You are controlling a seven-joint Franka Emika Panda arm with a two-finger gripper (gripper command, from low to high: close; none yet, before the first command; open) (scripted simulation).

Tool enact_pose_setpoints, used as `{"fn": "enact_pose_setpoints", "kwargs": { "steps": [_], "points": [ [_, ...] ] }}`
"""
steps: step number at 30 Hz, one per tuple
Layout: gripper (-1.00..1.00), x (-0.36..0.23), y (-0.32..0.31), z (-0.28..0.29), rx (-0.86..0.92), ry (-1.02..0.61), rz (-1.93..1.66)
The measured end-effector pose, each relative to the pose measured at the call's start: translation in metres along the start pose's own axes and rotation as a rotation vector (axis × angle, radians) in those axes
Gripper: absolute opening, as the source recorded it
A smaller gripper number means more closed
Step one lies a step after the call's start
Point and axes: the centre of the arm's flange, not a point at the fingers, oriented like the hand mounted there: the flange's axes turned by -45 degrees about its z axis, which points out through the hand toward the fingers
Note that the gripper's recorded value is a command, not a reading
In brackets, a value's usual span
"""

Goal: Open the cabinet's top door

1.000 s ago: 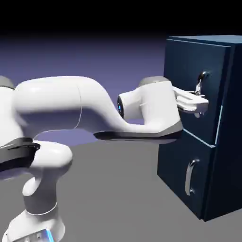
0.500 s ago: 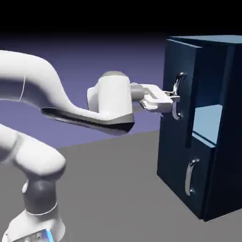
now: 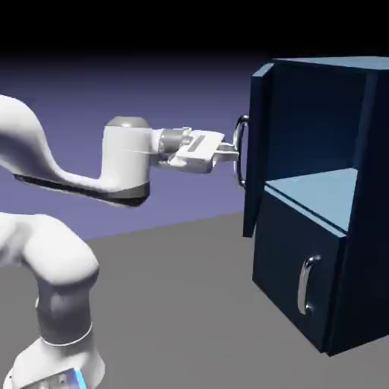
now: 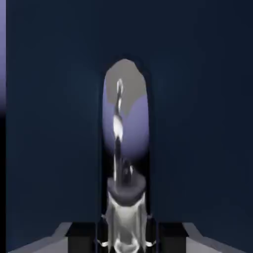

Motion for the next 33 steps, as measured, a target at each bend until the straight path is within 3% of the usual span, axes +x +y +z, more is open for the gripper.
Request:
{"fn": "enact_pose_setpoints", "kwargs": {
  "steps": [20,33],
  "points": [
    [-1.00,0.000,0.112,-0.119,0.534,0.001,0.001],
    [-1.00,0.000,0.194,-0.155,0.823,0.001,0.001]
  ]
}}
